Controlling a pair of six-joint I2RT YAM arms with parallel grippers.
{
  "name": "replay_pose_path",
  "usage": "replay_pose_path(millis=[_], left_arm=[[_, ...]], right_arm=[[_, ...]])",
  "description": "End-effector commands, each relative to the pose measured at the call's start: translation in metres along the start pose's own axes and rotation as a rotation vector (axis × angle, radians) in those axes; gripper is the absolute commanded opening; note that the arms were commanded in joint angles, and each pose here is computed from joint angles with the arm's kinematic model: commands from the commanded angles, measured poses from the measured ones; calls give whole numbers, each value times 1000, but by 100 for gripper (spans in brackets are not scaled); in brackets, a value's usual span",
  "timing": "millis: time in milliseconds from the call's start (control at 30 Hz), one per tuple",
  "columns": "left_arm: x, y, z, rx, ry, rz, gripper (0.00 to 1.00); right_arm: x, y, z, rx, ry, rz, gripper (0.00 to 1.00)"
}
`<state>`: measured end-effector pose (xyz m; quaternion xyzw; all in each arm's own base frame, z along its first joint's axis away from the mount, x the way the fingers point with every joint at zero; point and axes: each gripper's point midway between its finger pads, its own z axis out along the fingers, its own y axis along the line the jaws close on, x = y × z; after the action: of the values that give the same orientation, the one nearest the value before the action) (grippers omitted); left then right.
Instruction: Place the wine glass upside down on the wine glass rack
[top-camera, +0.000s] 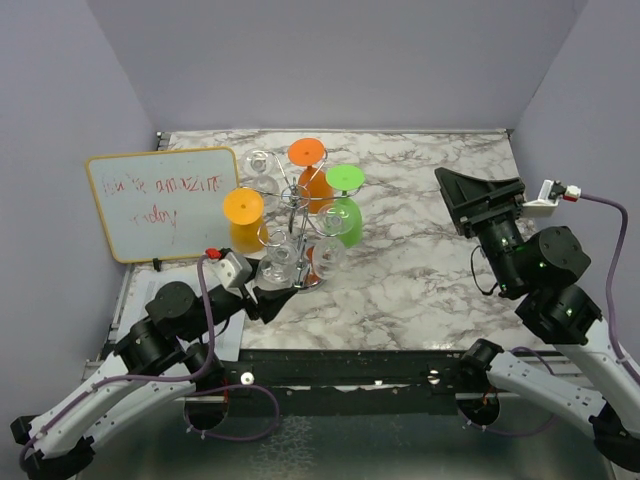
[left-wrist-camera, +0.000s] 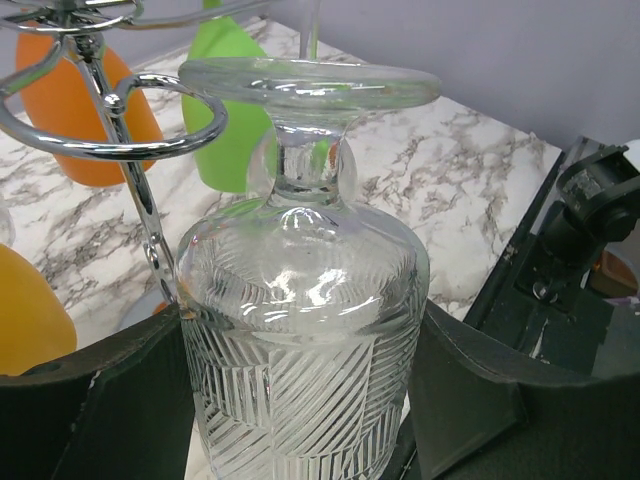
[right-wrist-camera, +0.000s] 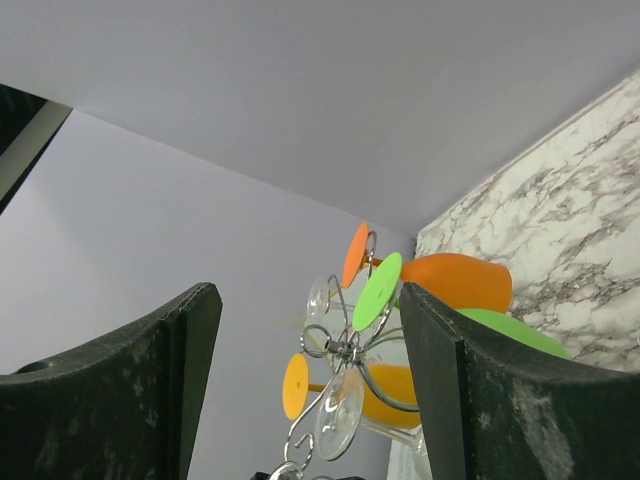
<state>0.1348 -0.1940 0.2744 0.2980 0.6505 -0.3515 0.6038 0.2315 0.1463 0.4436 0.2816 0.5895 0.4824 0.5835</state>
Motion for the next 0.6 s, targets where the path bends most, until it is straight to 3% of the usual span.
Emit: replay_pose_path(millis=[0,367,567], left_arm=[[-35,2,-1,-15,-166,12,27],[-41,-1,8,2,-233,-65,27],[-34,1,21,-7,-210,-81,26]], right_arm=[[-2,-12,0,39,-22,-14,76],[-4,-12,-3,29,-32,4,76],[-13,-12,-8,28,-60,3,76]])
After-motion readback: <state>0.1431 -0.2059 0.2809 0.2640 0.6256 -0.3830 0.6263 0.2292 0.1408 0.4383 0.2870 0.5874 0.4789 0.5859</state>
